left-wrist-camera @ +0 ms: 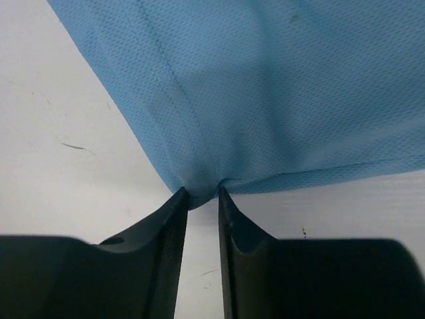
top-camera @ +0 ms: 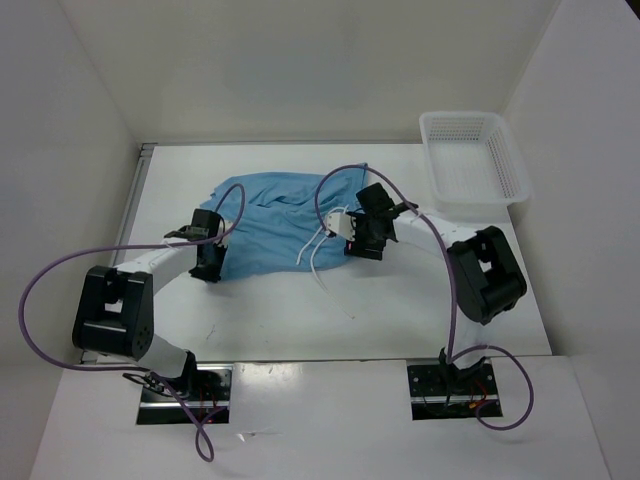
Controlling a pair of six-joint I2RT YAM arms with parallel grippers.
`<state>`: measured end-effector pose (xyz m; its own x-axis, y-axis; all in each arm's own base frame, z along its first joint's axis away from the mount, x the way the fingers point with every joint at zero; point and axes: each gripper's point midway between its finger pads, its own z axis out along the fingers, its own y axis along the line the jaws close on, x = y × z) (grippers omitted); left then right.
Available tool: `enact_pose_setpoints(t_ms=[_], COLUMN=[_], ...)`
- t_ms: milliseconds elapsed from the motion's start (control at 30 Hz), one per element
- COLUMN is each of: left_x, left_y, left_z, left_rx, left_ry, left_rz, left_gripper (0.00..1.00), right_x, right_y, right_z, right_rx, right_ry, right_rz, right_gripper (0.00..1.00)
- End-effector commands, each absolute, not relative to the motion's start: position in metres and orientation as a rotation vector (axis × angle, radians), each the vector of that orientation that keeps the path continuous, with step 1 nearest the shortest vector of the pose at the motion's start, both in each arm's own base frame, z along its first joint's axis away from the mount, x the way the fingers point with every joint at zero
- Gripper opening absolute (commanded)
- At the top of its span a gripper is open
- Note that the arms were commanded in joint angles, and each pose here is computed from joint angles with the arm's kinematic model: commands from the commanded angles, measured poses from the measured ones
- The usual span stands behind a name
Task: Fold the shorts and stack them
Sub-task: Flatten the shorts out
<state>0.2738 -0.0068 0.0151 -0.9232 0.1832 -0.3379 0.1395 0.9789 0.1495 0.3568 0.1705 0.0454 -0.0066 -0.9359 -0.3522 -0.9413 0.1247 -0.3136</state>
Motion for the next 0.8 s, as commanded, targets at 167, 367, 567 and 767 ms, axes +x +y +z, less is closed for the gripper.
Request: enact_pose_setpoints(t_ms=[167, 367, 567, 767], left_x=[0.263, 0.259, 0.245, 0.184], left_y=[-0.006, -0.009, -0.009, -0.009], left_z=[0.006, 0.005, 0.030, 0.061], left_rx=[0.243, 0.247, 0.250, 0.259], left_ry=[2.804, 2.798, 2.807, 2.887], left_rz=[0.164, 0.136, 0.123, 0.055], left_gripper=[0.07, 0.00, 0.00, 0.00], right_x=[0.378, 0.375, 0.334, 0.265], right_y=[0.165, 0.165, 0.161, 0.150], right_z=[0.020, 0.026, 0.043, 0.057], right_rx=[-1.855, -1.876, -2.089, -2.354], right_ry=[1.905, 1.906, 1.836, 1.765], right_rz=[-0.078, -0.060, -0.029, -0.005], right_gripper=[0.46, 0.00, 0.00, 0.00])
